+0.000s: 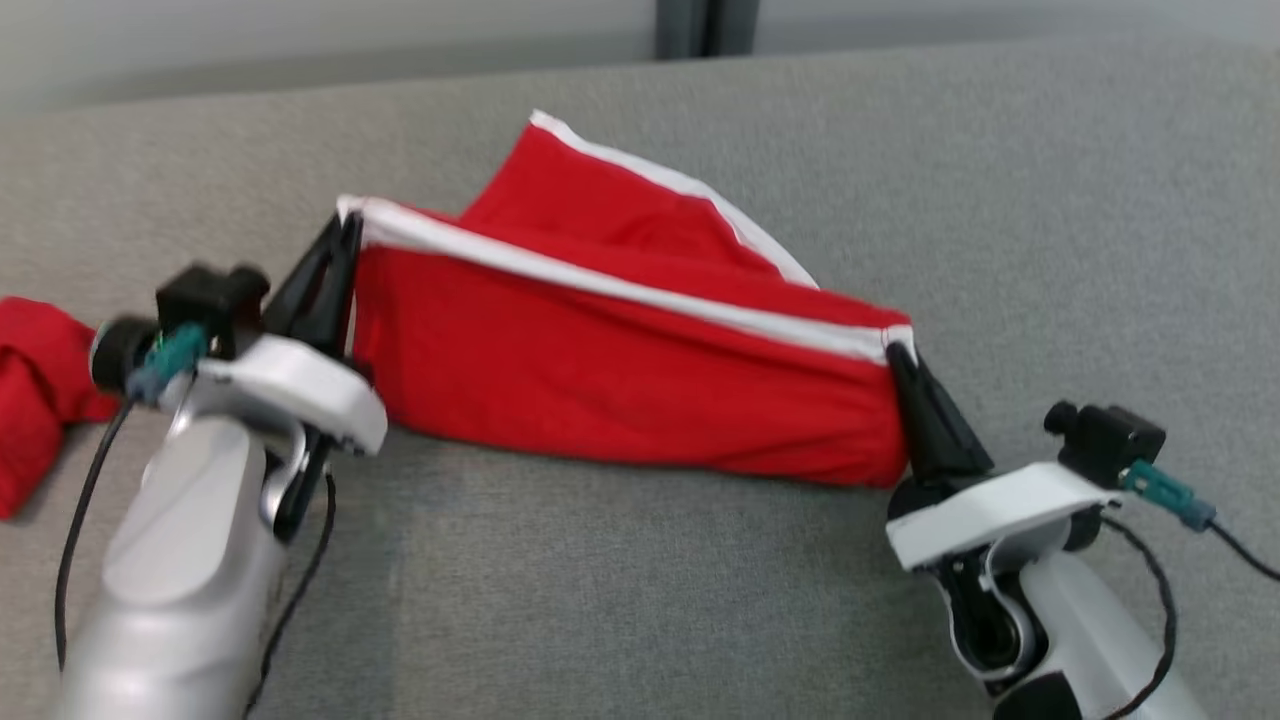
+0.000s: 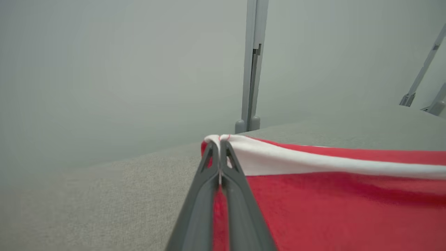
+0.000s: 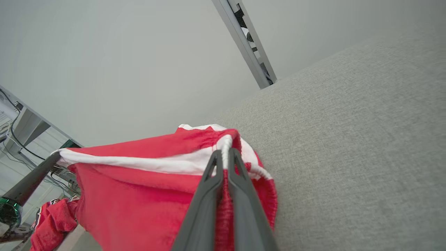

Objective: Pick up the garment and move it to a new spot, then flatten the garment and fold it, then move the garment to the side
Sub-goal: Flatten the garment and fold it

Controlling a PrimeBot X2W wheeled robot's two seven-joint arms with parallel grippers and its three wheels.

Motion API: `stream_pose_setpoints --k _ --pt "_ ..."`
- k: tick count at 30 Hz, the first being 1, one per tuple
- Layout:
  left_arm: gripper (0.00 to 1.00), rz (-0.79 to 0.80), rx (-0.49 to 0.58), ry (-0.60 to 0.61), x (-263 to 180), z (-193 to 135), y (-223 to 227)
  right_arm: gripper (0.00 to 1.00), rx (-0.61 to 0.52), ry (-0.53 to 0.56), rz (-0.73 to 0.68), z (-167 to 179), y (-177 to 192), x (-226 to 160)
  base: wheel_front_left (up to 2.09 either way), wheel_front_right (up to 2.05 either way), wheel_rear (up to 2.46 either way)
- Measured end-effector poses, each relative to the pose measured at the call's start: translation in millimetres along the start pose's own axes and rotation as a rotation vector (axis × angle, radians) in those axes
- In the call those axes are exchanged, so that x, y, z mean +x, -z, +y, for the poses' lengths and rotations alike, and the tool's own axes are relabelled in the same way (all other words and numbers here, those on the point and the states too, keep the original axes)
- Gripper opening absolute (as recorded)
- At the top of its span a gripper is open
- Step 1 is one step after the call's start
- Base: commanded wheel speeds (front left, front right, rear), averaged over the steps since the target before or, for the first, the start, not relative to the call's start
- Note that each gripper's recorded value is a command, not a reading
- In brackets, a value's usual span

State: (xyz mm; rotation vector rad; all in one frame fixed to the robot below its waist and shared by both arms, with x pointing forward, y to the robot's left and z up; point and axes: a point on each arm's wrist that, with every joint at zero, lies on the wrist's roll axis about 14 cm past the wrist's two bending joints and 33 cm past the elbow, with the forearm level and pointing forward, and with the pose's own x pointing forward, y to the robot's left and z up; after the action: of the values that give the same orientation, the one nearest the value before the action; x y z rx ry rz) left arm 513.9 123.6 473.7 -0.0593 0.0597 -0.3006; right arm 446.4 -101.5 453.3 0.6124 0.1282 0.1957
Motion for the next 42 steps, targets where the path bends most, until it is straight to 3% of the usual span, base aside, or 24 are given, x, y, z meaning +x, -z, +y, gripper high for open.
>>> stream_pose_setpoints --k 6,13,18,26,27,28,29,36,42 --pt "0.00 0.062 0.064 0.097 66 -22 22 0.00 0.068 0.092 -0.049 -37 -9 19 0.00 0.00 0.00" --pt "0.00 0.146 0.111 0.134 107 -31 55 0.00 0.093 0.133 -0.041 -56 -3 21 0.00 0.00 0.00" --pt "0.00 0.195 0.142 0.161 128 -43 74 0.00 0.093 0.136 -0.038 -60 -2 22 0.00 0.00 0.00" --pt "0.00 0.196 0.192 0.160 147 -52 68 0.00 0.087 0.114 -0.036 -54 -4 20 0.00 0.00 0.00" --pt "0.25 0.198 0.194 0.157 147 -51 68 0.23 0.087 0.111 -0.032 -52 -3 19 0.00 0.00 0.00" --pt "0.73 0.199 0.190 0.152 148 -51 68 0.49 0.095 0.111 -0.030 -52 -2 19 0.00 0.00 0.00" --pt "1.00 0.198 0.181 0.147 149 -51 67 1.00 0.099 0.113 -0.034 -52 -3 19 0.00 0.00 0.00" --pt "1.00 0.187 0.114 0.109 146 -48 62 1.00 0.020 0.144 -0.079 -65 -22 18 0.00 0.00 0.00" --pt "1.00 0.380 0.069 0.048 109 -29 97 1.00 -0.006 0.191 -0.111 -77 -32 6 0.00 0.00 0.00"
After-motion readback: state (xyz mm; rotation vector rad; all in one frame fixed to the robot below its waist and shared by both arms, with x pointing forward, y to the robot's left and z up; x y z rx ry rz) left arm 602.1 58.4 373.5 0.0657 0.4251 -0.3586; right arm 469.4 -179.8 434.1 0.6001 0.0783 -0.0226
